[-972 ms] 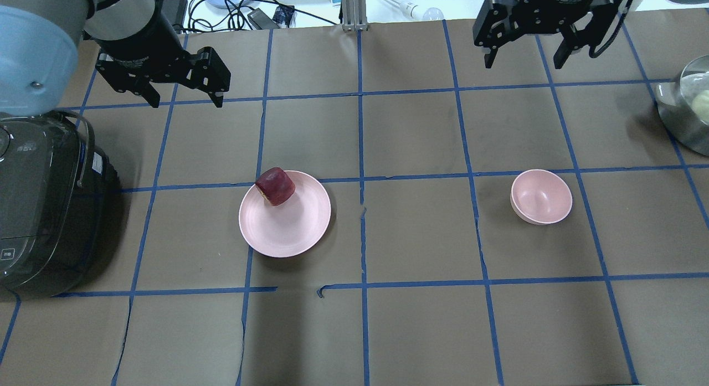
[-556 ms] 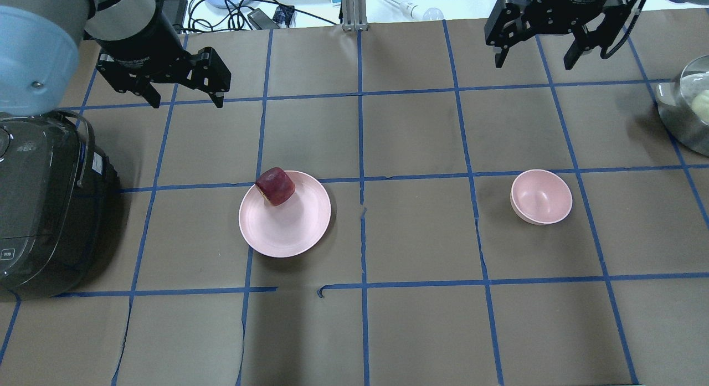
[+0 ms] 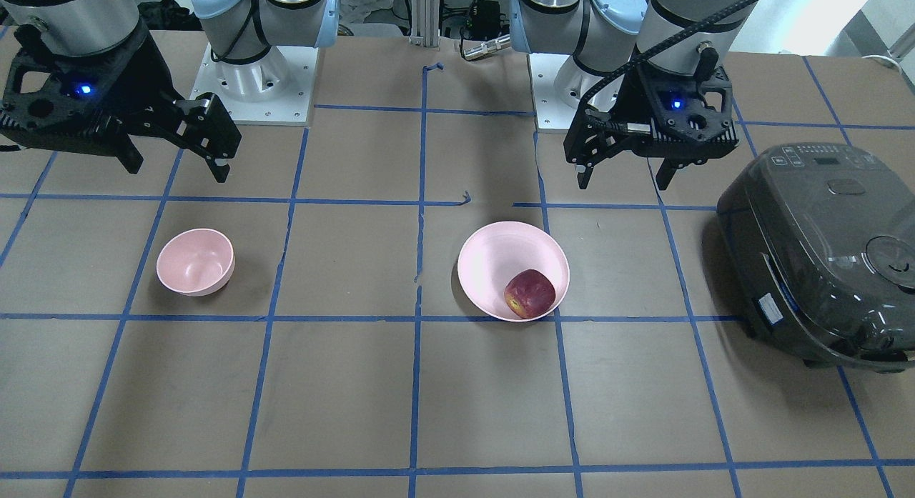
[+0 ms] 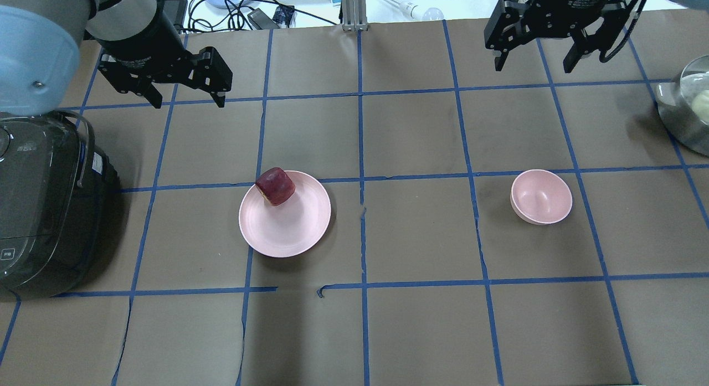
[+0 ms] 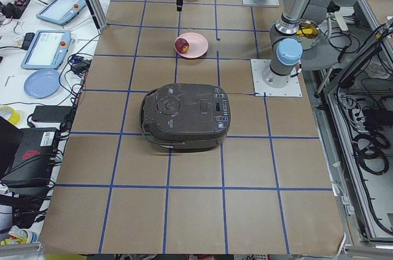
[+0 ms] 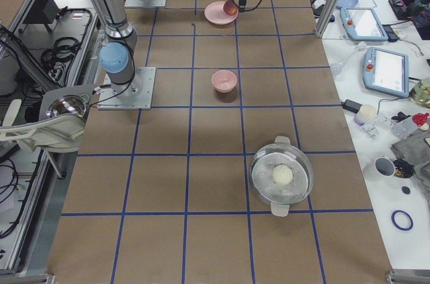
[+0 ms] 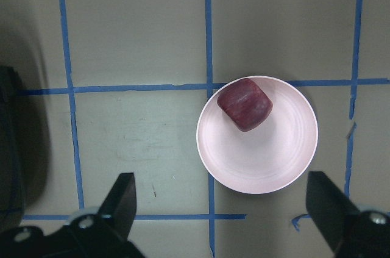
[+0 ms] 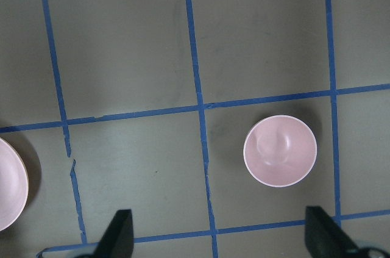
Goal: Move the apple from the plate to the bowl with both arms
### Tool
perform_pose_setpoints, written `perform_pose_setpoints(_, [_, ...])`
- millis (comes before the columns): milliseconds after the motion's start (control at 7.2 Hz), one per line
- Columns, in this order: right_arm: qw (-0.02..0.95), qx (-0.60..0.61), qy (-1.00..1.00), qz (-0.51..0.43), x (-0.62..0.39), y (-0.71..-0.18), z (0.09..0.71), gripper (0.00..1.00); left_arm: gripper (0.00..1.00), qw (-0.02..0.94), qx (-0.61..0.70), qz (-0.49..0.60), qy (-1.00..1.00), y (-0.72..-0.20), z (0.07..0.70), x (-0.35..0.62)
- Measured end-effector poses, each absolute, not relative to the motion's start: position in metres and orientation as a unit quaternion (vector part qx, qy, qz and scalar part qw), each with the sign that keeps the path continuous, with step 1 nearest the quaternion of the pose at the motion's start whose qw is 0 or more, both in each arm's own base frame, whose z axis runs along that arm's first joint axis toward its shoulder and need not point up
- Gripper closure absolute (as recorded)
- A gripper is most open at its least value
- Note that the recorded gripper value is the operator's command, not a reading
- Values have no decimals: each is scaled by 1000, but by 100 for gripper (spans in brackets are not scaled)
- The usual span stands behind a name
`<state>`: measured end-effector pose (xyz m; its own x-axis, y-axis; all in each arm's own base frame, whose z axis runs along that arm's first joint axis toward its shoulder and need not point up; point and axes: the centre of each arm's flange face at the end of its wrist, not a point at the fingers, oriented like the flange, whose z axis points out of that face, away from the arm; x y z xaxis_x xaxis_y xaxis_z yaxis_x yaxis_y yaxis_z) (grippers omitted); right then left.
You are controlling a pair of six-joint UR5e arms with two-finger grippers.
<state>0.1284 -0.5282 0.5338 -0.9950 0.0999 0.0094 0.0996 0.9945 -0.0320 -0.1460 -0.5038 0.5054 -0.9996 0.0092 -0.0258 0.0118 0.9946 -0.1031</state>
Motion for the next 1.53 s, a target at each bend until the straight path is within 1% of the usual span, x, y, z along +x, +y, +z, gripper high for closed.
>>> perform_pose_setpoints(833, [6,-37,-999,5,129,-530,527,0,0,1,4,-55,998,-499,513,-147])
perform_pose_setpoints(1111, [20,-1,-1000,-7,111,-539,513,0,0,0,3,-53,999,-500,511,-145])
perform_pose_setpoints(1250, [35,27,-999,-17,76,-548,496,0,0,0,2,-51,999,-502,509,-145])
perform_pose_setpoints(1528, [40,39,-998,-26,-30,-552,461,0,0,1,2,-51,999,-502,509,-143])
